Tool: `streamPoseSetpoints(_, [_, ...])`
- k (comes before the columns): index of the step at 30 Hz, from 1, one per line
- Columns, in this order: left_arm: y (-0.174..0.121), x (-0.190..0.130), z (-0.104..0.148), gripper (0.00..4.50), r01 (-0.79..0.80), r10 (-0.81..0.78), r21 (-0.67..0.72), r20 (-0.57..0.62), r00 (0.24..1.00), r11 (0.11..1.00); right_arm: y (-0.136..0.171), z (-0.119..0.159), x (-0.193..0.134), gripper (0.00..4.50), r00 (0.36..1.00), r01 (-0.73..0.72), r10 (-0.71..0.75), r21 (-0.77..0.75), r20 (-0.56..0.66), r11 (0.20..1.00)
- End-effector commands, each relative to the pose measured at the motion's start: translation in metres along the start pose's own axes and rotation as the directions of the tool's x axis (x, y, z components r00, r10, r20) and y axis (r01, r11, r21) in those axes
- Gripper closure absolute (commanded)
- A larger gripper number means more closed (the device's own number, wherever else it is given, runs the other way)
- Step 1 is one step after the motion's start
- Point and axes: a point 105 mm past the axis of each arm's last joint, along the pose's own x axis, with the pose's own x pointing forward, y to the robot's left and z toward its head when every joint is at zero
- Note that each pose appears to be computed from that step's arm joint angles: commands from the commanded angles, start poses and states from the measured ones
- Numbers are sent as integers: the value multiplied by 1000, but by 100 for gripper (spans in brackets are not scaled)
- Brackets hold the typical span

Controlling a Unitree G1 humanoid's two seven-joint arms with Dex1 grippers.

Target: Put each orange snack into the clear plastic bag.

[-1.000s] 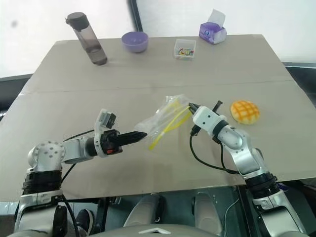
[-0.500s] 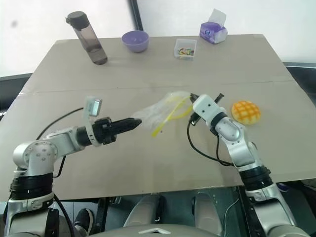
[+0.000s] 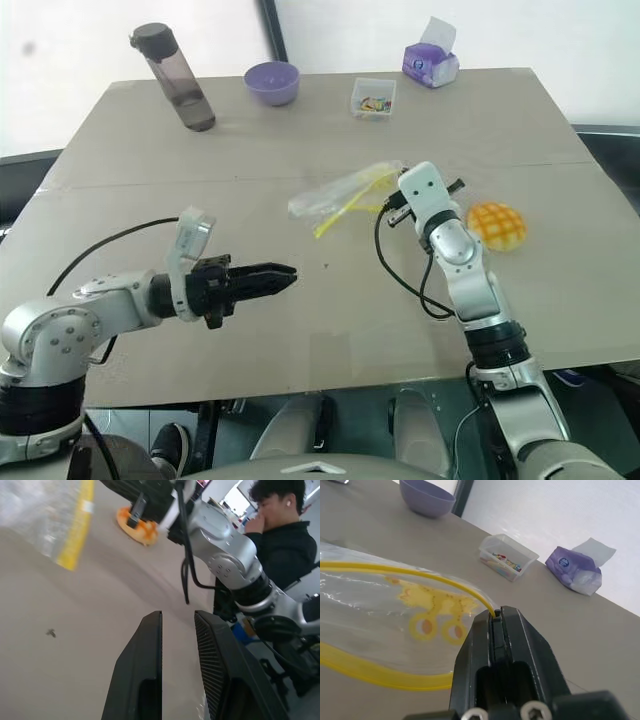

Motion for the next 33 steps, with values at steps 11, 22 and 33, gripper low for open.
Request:
streamPoseSetpoints(11, [44,41,58,341,-427,359,852,313,879,303,16,25,8,450,999,-38,38,35,-6,999])
streamPoseSetpoints(22, [45,38,28,341,-399,388,915,348,854,57,21,29,14,450,998,-56,56,32,9,998])
streamPoseSetpoints(33, [59,47,20,341,-370,390,921,388,835,-124,21,34,15,450,998,-56,55,31,23,998])
